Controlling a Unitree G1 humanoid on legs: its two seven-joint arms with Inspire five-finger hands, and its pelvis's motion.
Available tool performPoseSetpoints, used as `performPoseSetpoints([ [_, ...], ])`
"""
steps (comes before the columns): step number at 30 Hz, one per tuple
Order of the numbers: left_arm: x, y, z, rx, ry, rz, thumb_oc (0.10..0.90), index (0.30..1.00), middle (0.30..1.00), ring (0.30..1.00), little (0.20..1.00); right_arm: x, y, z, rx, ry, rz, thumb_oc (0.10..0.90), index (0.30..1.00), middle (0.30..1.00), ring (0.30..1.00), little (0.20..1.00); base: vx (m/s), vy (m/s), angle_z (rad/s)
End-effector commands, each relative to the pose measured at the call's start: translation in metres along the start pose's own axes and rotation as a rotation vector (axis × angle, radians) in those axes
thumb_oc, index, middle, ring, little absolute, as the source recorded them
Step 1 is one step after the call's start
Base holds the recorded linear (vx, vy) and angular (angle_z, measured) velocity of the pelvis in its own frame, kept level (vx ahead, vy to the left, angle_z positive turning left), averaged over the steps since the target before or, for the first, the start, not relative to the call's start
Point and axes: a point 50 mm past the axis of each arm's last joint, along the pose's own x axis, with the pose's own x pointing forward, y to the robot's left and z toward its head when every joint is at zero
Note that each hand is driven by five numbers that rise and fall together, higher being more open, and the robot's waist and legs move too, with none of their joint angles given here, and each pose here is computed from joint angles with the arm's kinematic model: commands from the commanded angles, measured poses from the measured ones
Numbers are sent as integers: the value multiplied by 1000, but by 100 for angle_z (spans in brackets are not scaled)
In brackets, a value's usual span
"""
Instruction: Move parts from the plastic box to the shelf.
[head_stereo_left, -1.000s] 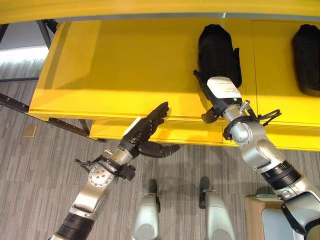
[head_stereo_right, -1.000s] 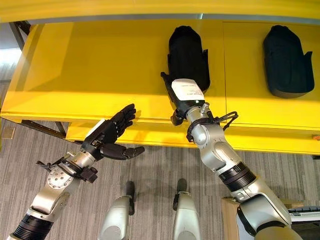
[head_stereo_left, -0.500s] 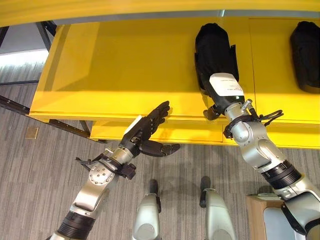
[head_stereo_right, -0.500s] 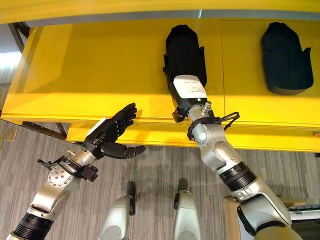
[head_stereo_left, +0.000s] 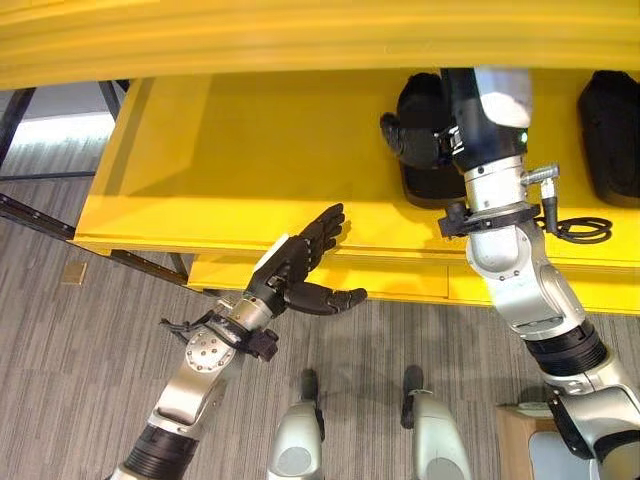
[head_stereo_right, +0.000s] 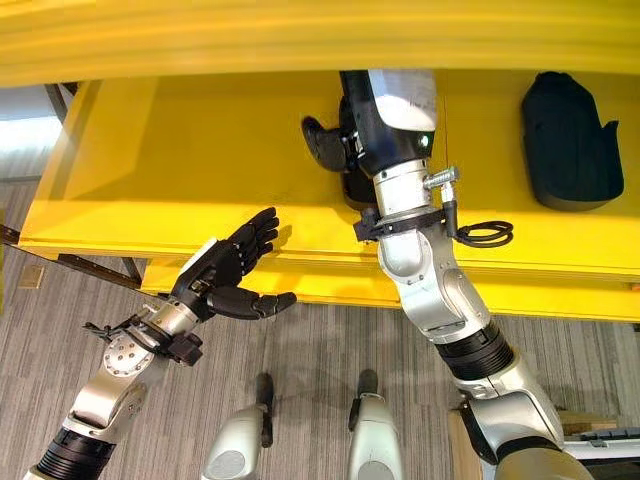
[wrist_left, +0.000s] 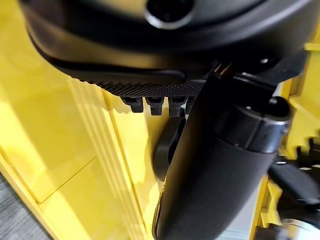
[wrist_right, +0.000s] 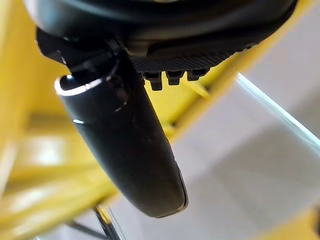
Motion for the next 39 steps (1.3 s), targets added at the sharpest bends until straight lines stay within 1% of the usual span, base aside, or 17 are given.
performPoseSetpoints([
  [1, -5, -19, 27, -37, -192, -77, 900, 1000, 1000, 1000, 1000, 24, -34, 38, 105, -197, -286, 900, 1000, 1000, 1000, 1000, 81, 62, 4],
  [7, -8, -21, 18, -94, -174, -52, 900, 1000, 1000, 1000, 1000, 21, -33, 27, 221, -82, -344, 900, 1000, 1000, 1000, 1000, 52, 83, 3],
  [10, -13, -20, 10, -121, -158, -10, 900, 1000, 1000, 1000, 1000, -1, -24, 4, 274, 63, -292, 900, 1000, 1000, 1000, 1000, 9, 137, 3],
  [12, -17, -19, 5, -127, -149, 17, 900, 1000, 1000, 1000, 1000, -23, -14, -15, 289, 180, -250, 900, 1000, 1000, 1000, 1000, 5, 134, 3],
  [13, -21, -18, 2, -139, -142, 41, 900, 1000, 1000, 1000, 1000, -43, -9, -28, 297, 259, -223, 900, 1000, 1000, 1000, 1000, -3, 187, 3],
  [14, -28, -13, -2, -143, -136, 75, 900, 1000, 1000, 1000, 1000, -81, -3, -49, 317, 396, -179, 900, 1000, 1000, 1000, 1000, -6, 175, -1],
  [16, -32, -11, -3, -142, -137, 90, 900, 1000, 1000, 1000, 1000, -102, -2, -57, 321, 454, -174, 900, 1000, 1000, 1000, 1000, -37, 138, -4],
  [17, -37, -5, -4, -139, -140, 123, 900, 1000, 1000, 1000, 1000, -130, -6, -66, 335, 525, -158, 900, 1000, 1000, 1000, 1000, -79, 152, -10],
  [21, -47, 7, -1, -122, -162, 178, 900, 1000, 1000, 1000, 1000, -181, -20, -73, 403, 656, -103, 900, 1000, 1000, 1000, 1000, -122, 203, -37],
  [22, -48, 10, -1, -114, -163, 193, 900, 1000, 1000, 1000, 1000, -196, -23, -75, 433, 733, -103, 900, 1000, 1000, 1000, 1000, -100, 167, -39],
  [23, -49, 10, -1, -114, -160, 197, 900, 1000, 1000, 1000, 1000, -199, -24, -75, 431, 744, -107, 900, 1000, 1000, 1000, 1000, -108, 174, -42],
  [25, -51, 13, -4, -100, -147, 240, 900, 1000, 1000, 1000, 1000, -216, -33, -81, 435, 845, -228, 900, 1000, 1000, 1000, 1000, -117, 199, -34],
  [26, -56, 16, -6, -80, -144, 304, 900, 1000, 1000, 1000, 1000, -226, -47, -82, 397, 861, -382, 900, 1000, 1000, 1000, 1000, -144, 265, -31],
  [28, -61, 21, -7, -74, -146, 376, 900, 1000, 1000, 1000, 1000, -232, -58, -83, 328, 880, -500, 900, 1000, 1000, 1000, 1000, -102, 240, -39],
  [30, -69, 28, -12, -59, -106, 443, 900, 1000, 1000, 1000, 1000, -248, -68, -93, 228, 974, -622, 900, 1000, 1000, 1000, 1000, -79, 241, -28],
  [34, -71, 31, -8, -36, -116, 448, 900, 1000, 1000, 1000, 1000, -264, -74, -104, 183, 1066, -660, 900, 1000, 1000, 1000, 1000, -52, 146, -11],
  [39, -68, 30, 0, 5, -156, 423, 900, 1000, 1000, 1000, 1000, -278, -72, -109, 184, 1156, -598, 900, 1000, 1000, 1000, 1000, -22, 153, -3],
])
